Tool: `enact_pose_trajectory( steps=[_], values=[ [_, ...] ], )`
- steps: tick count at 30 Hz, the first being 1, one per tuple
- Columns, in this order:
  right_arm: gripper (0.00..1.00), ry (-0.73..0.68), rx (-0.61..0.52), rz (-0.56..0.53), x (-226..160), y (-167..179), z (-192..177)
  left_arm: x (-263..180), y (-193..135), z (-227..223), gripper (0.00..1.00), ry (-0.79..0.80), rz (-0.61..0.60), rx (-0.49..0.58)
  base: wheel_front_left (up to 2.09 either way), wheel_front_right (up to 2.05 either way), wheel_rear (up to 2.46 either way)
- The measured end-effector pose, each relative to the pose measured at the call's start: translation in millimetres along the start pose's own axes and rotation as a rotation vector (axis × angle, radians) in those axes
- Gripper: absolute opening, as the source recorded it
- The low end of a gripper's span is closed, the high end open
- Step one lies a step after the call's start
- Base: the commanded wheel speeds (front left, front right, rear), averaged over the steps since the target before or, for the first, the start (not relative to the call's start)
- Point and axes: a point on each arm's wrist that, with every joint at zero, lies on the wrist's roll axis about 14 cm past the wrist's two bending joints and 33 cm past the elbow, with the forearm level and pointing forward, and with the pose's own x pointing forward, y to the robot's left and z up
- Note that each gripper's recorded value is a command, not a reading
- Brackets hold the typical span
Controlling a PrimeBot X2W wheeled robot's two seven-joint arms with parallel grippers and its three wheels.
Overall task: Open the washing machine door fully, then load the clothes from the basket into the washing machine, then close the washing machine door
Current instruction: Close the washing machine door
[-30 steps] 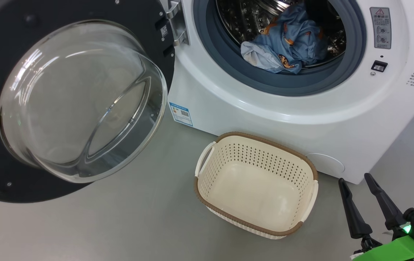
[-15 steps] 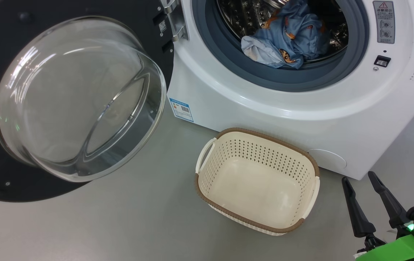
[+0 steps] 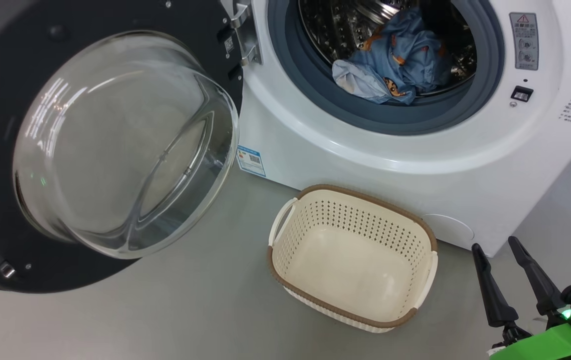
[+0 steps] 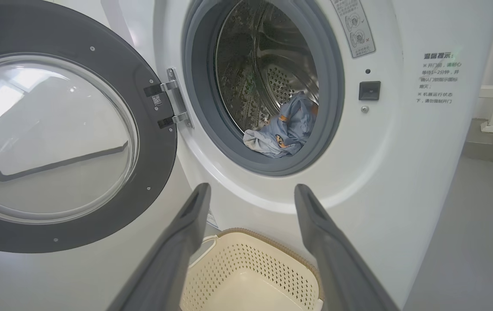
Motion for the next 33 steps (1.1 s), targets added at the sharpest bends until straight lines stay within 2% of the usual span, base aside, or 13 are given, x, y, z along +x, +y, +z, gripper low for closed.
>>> enact_pose_trajectory(
  steps=[13,22,33],
  values=[
    [1.0,-0.045,-0.017,-0.044,-5.4,-8.1,17.6,-10.7,-17.7,-32.3,0.0,0.22,-0.074,0.066,0.0,0.0,0.0],
    [1.0,-0.067,-0.021,-0.082,-14.3,-13.4,25.9,-18.6,-42.0,-63.0,0.0,0.366,-0.186,0.121,0.0,0.0,0.0],
    [1.0,-0.082,-0.025,-0.135,-30.3,-22.2,32.1,-24.7,-77.4,-114.9,0.0,0.524,-0.335,0.243,0.0,0.0,0.0]
  ],
)
